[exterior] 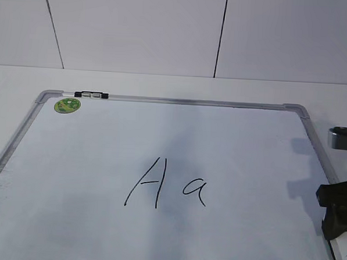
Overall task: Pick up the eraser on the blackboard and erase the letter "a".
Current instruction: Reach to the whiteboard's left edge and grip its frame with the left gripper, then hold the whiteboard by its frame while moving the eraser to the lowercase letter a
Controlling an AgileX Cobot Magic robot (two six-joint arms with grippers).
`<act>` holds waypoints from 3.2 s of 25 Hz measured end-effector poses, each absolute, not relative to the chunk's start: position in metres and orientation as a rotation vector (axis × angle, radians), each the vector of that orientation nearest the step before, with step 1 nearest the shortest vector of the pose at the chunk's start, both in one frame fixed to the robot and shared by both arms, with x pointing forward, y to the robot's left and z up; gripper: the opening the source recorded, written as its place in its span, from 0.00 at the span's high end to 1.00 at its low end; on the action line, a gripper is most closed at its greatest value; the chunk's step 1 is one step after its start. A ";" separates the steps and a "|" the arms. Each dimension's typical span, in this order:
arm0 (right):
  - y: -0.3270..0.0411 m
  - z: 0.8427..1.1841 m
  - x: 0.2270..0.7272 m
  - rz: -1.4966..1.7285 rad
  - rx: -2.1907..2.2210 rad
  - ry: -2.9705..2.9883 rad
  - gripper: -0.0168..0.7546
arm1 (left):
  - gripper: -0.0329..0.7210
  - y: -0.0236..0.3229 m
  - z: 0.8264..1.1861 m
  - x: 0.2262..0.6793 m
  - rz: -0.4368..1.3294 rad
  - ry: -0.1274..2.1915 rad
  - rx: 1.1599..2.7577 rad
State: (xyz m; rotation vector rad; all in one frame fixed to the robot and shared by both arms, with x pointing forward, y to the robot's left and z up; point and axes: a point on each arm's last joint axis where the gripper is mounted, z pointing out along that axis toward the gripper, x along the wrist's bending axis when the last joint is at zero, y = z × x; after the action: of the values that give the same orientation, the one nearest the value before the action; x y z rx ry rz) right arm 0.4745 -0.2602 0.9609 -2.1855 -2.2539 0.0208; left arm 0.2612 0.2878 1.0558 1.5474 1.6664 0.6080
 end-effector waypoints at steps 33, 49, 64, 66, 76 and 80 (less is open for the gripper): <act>-0.251 0.998 0.490 -0.038 -2.155 -2.190 0.29 | 0.60 0.289 1.063 0.450 0.268 2.043 1.790; -0.227 1.022 0.514 -0.059 -2.067 -2.303 0.29 | 0.60 0.281 1.001 0.538 0.111 2.161 1.989; -0.219 1.014 0.523 -0.021 -2.035 -2.325 0.29 | 0.60 0.281 0.944 0.562 0.045 2.221 2.029; -0.219 1.014 0.523 -0.019 -2.035 -2.326 0.29 | 0.60 0.281 0.943 0.565 0.047 2.220 2.028; -0.219 1.014 0.523 -0.017 -2.034 -2.326 0.29 | 0.60 0.282 0.942 0.573 0.088 2.200 2.022; -0.219 1.014 0.523 -0.012 -2.032 -2.324 0.29 | 0.60 0.282 0.933 0.574 0.066 2.215 2.037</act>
State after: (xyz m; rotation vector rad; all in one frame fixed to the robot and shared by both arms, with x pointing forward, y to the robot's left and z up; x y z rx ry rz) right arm 0.5225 -0.2189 1.0135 -2.0324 -2.3238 -0.0115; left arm 0.5739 0.2817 0.9331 2.0375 2.2149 0.0657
